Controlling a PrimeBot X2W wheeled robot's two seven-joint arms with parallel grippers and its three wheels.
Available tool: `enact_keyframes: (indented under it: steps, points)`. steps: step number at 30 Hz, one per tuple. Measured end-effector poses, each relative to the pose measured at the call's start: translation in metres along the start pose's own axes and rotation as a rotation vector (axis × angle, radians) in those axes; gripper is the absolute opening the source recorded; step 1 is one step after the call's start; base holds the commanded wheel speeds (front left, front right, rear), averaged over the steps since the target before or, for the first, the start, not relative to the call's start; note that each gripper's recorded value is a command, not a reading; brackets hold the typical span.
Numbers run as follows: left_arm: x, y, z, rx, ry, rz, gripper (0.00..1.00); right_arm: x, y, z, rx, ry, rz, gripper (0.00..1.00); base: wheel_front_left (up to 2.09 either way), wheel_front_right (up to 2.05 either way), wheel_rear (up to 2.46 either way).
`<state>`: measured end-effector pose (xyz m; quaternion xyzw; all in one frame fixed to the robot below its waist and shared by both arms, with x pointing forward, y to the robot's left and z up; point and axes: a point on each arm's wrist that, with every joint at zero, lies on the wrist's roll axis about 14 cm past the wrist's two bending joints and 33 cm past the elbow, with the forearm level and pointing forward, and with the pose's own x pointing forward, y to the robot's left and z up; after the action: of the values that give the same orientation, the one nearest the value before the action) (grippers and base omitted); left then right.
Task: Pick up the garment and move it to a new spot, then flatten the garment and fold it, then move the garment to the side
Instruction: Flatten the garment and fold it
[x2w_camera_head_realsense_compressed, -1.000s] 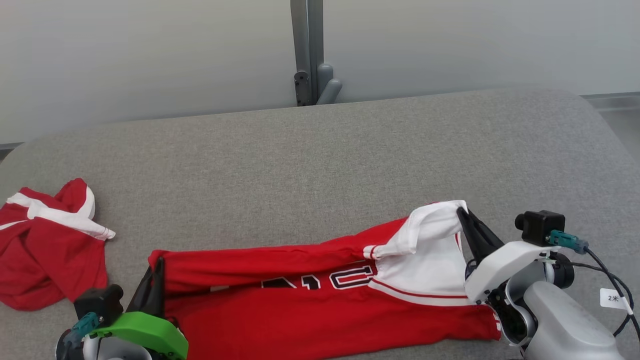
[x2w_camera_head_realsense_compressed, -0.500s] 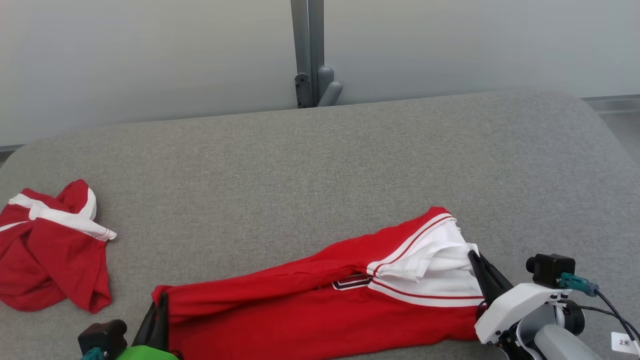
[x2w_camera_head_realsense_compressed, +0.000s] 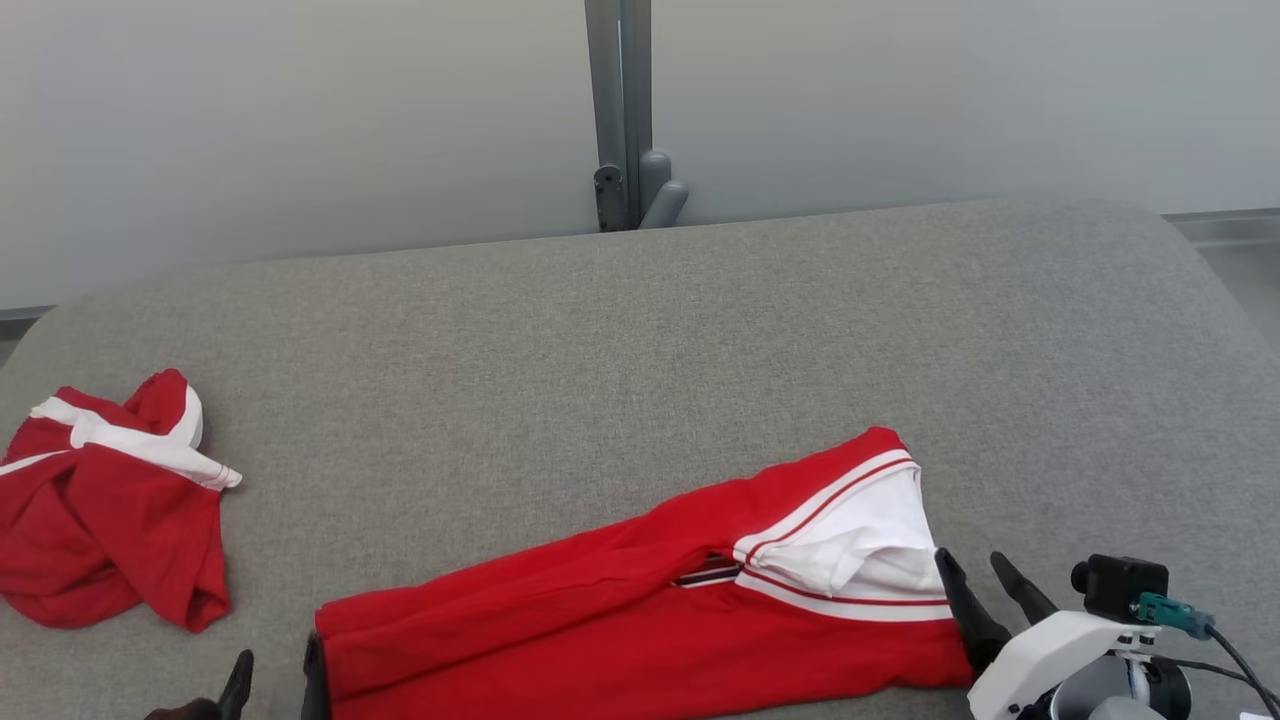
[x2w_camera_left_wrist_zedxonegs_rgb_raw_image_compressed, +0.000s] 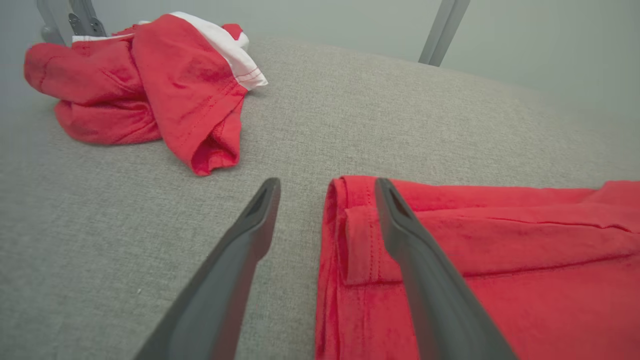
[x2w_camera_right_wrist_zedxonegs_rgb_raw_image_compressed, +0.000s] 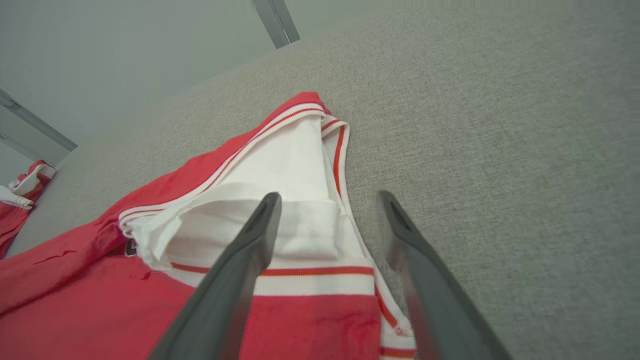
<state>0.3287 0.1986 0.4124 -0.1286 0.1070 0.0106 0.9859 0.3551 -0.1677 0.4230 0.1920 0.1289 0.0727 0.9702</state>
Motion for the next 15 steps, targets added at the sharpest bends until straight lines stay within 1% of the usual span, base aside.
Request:
enact_keyframes:
  steps: [2,7,11,15]
  points:
    - [-0.005,0.006,0.003,0.023,-0.015,0.019,1.0,-0.002,-0.003,0.005,0.003,-0.02,-0.011,1.0,0.0,0.0,0.0]
    - [-0.016,0.006,-0.001,0.047,-0.016,0.032,1.0,-0.008,0.0,0.009,-0.023,-0.043,-0.002,1.0,0.0,0.0,0.0]
    - [-0.02,0.006,-0.002,0.06,-0.018,0.034,1.0,-0.005,0.019,0.011,-0.053,-0.055,0.052,1.0,0.0,0.0,0.0]
    - [-0.023,0.007,-0.003,0.063,-0.018,0.04,1.0,-0.002,0.039,0.004,-0.093,-0.033,0.119,1.0,0.0,0.0,0.0]
